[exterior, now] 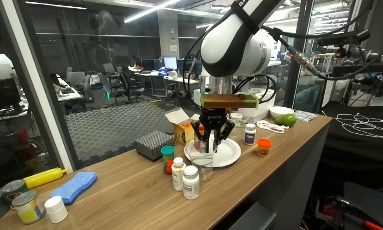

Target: Pick up all the objects surrounding the white plate and arrange them on the plate, then pick up the cups and put them together

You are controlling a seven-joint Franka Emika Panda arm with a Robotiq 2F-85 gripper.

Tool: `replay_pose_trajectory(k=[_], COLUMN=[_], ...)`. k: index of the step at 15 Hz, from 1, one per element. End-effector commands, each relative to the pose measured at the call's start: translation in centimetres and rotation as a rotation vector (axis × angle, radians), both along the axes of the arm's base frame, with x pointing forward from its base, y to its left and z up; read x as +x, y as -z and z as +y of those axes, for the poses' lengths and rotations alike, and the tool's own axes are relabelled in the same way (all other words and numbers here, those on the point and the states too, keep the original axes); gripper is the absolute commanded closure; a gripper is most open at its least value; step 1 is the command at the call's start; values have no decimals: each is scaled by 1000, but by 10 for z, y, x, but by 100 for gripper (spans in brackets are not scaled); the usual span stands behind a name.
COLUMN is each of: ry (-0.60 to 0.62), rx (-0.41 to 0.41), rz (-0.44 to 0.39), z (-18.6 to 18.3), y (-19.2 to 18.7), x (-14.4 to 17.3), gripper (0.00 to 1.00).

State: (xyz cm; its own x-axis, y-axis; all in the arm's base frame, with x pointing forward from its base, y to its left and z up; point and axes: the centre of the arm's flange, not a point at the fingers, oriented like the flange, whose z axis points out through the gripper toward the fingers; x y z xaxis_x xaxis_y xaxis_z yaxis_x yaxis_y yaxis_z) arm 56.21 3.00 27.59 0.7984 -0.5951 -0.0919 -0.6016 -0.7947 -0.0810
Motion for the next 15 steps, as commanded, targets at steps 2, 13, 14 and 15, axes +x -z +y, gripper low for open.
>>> replay_pose_trajectory(k=[2, 13, 14, 15], ry=[-7, 34, 50, 73], rx=[20, 28, 12, -4], rz=[1, -124, -155, -184], z=[1, -6, -11, -19], y=[7, -75, -92, -108], x=[6, -21, -23, -23], gripper=[100, 99, 99, 99])
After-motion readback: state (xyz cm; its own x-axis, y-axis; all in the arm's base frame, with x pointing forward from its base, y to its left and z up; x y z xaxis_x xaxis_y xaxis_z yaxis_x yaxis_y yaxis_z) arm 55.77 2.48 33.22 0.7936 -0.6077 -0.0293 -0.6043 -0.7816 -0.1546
